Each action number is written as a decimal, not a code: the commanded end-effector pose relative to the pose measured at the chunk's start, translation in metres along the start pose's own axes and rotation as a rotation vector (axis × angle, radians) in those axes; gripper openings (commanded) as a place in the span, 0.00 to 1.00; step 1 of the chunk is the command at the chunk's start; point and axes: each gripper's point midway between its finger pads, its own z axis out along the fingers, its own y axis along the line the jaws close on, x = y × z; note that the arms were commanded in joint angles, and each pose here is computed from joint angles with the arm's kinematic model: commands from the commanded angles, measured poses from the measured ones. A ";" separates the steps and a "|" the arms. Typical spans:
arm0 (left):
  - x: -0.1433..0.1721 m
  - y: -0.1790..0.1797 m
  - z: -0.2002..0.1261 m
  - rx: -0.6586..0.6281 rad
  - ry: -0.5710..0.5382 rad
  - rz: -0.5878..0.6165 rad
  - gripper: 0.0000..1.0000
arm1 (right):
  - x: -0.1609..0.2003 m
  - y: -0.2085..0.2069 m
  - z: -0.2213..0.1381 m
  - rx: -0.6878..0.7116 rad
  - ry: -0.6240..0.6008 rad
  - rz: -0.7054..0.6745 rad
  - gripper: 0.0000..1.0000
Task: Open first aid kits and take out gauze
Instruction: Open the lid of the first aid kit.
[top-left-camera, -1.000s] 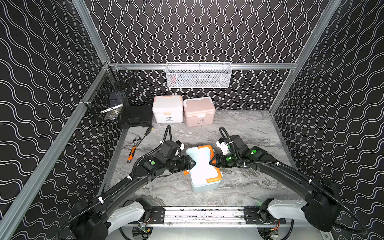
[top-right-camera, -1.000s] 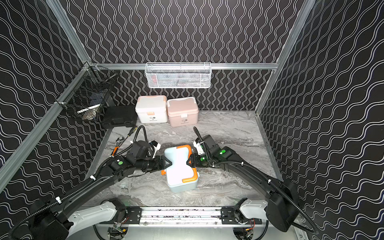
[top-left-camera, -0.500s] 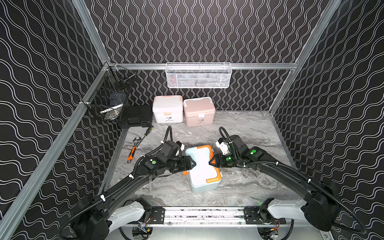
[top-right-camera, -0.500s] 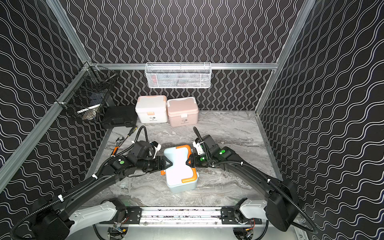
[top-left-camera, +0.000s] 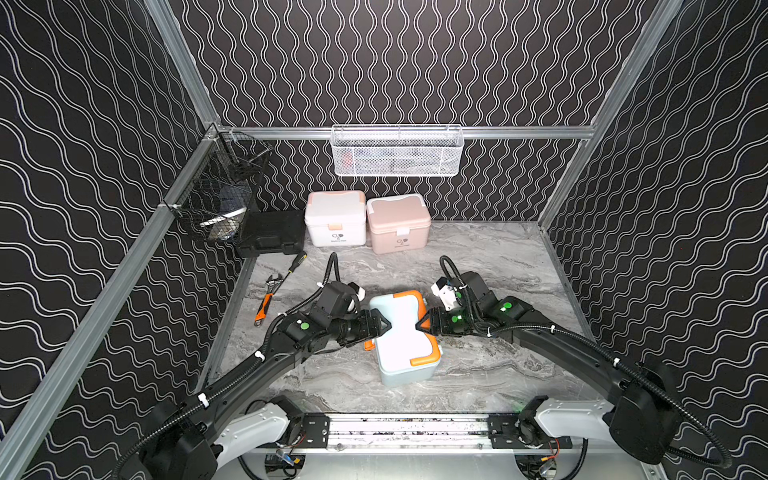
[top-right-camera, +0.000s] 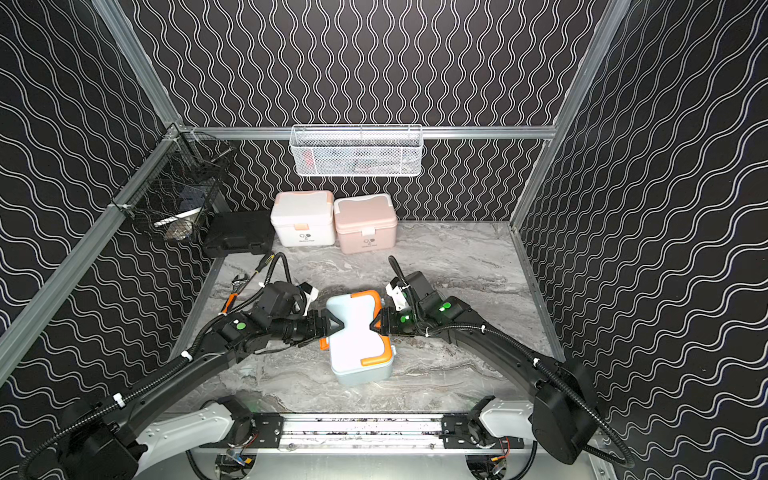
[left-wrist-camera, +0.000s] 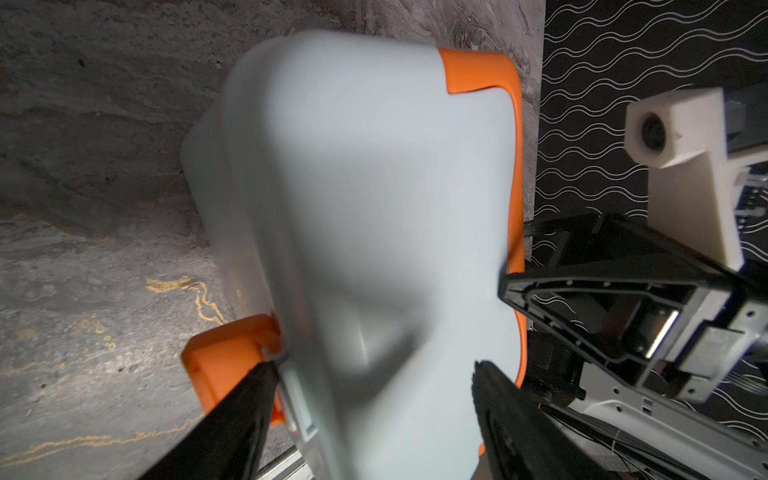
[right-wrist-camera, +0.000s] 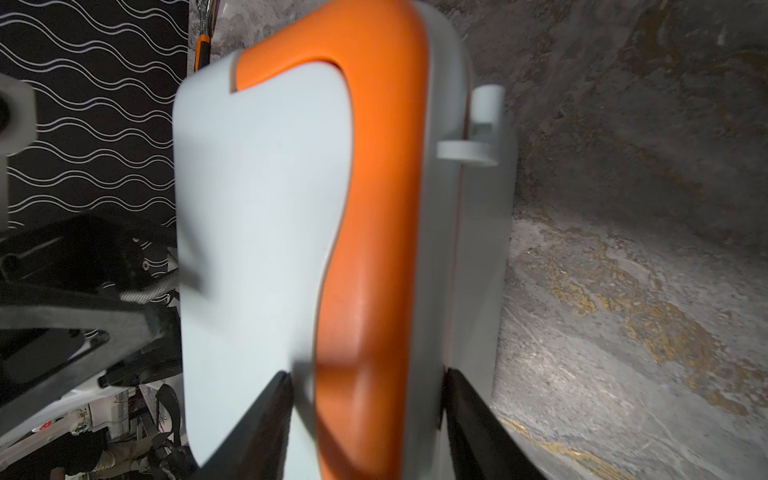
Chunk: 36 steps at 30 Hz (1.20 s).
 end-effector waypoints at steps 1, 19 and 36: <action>-0.006 -0.051 -0.010 0.240 0.010 0.036 0.78 | 0.018 0.012 0.005 -0.073 0.082 0.019 0.57; -0.014 -0.057 -0.022 0.367 0.002 -0.049 0.79 | 0.021 0.002 0.006 -0.025 0.088 0.030 0.70; -0.016 -0.052 -0.023 0.355 -0.008 -0.063 0.81 | 0.016 0.014 0.003 -0.056 0.082 0.024 0.82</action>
